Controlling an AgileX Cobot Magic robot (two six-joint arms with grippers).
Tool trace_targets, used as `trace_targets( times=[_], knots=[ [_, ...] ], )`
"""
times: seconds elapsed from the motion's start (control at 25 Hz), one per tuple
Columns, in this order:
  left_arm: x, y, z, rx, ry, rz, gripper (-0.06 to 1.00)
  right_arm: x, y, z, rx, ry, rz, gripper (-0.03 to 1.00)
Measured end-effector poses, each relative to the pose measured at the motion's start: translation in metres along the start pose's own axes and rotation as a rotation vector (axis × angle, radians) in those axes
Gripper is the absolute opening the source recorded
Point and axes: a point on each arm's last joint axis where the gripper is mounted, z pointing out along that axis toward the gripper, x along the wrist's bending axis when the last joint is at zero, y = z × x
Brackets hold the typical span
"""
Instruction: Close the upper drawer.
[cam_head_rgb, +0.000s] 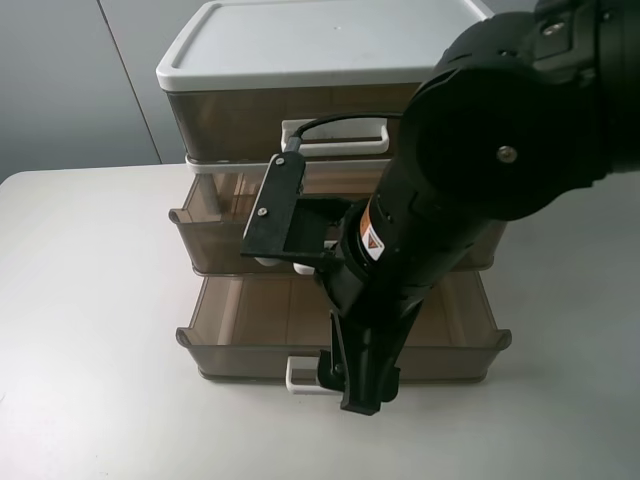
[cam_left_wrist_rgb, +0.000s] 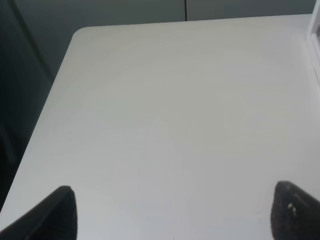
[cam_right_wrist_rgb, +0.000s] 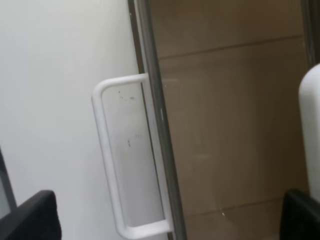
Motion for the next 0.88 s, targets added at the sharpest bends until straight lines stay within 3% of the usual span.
trace_targets(
  times=[0.56, 0.88],
  knots=[
    [0.0, 0.0, 0.0, 0.0, 0.0, 0.0, 0.74, -0.027, -0.005, 0.0, -0.015, -0.118, -0.027, 0.67],
    [0.0, 0.0, 0.0, 0.0, 0.0, 0.0, 0.74, -0.028, -0.003, 0.004, -0.027, -0.122, -0.053, 0.67]
  ],
)
